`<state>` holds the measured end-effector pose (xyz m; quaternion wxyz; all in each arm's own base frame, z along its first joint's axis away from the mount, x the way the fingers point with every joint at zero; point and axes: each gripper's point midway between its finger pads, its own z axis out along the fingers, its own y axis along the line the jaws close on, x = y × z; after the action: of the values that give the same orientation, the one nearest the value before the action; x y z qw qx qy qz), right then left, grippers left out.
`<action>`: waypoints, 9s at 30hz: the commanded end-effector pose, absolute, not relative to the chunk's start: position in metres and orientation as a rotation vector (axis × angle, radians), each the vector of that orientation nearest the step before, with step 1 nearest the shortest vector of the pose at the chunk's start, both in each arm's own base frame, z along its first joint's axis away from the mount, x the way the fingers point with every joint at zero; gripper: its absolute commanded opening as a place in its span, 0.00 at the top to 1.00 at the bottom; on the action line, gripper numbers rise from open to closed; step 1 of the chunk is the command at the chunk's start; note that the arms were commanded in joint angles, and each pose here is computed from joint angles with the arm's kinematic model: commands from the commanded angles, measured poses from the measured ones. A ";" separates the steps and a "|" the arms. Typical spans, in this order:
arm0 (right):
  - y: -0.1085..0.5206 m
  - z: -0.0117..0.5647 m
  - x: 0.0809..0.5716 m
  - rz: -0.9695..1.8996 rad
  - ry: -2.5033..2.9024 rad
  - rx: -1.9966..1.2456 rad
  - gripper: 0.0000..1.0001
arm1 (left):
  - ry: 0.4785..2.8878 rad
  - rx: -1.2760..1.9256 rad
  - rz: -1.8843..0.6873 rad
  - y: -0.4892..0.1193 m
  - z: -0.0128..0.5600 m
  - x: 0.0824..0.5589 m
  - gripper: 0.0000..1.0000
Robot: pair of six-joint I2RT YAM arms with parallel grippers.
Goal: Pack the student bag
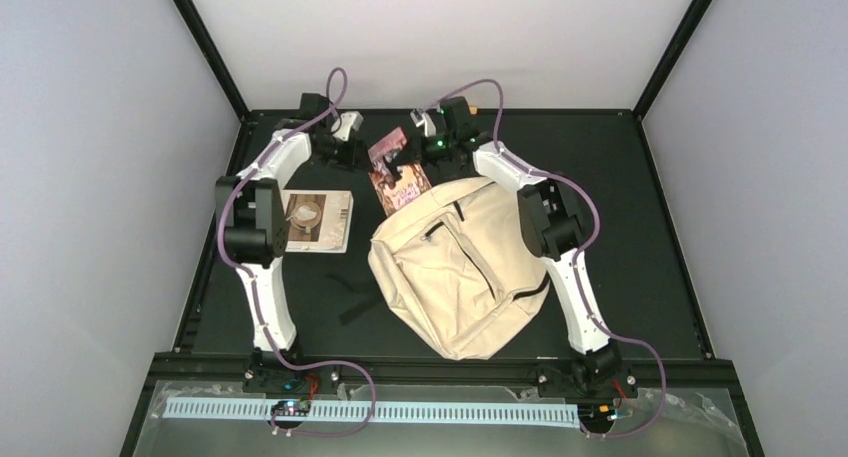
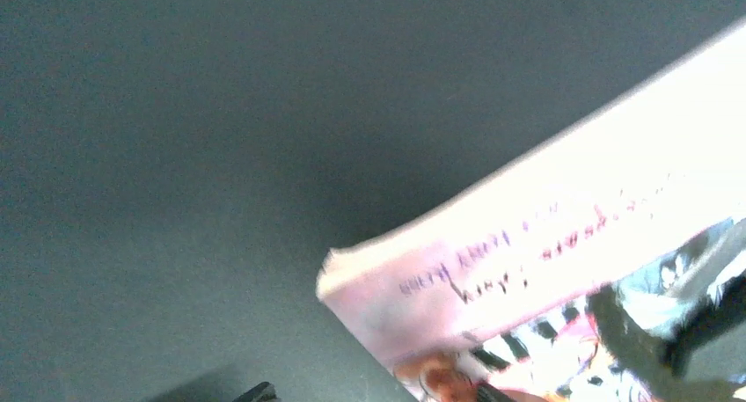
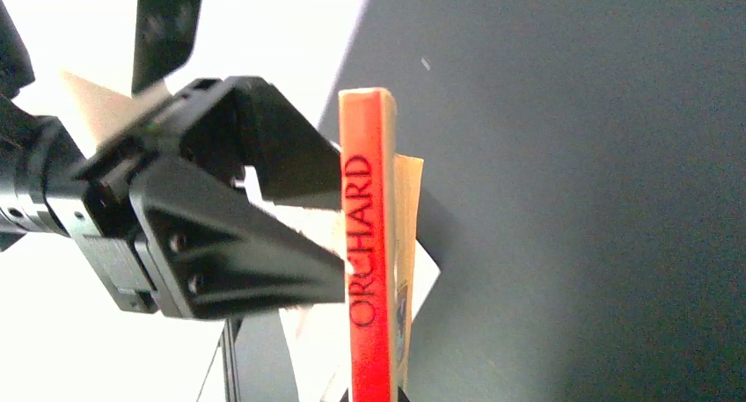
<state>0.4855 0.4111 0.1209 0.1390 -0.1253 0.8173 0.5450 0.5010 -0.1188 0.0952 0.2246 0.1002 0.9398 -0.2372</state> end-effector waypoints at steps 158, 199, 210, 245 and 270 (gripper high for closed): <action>0.160 0.235 0.327 0.596 2.106 -0.269 0.13 | 1.715 1.660 -0.888 -0.290 0.183 0.264 0.99; 0.280 0.098 0.359 1.341 2.375 -1.216 0.51 | 1.794 2.182 -0.428 -0.272 0.142 0.245 0.98; 0.275 0.158 0.308 1.514 2.253 -1.115 0.95 | 1.807 1.905 -0.382 -0.293 0.206 0.312 0.98; 0.191 0.108 0.285 0.813 2.433 -0.109 0.40 | 1.688 1.767 -0.578 -0.356 0.248 0.328 0.49; 0.295 0.298 0.326 0.872 1.984 -0.272 0.21 | 2.601 0.333 -0.087 0.036 0.216 0.395 0.01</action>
<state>0.3351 0.1894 0.3000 0.5273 -0.0449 0.8215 0.2123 0.4098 -0.0292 0.2513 0.2944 0.2270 0.9275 -0.0397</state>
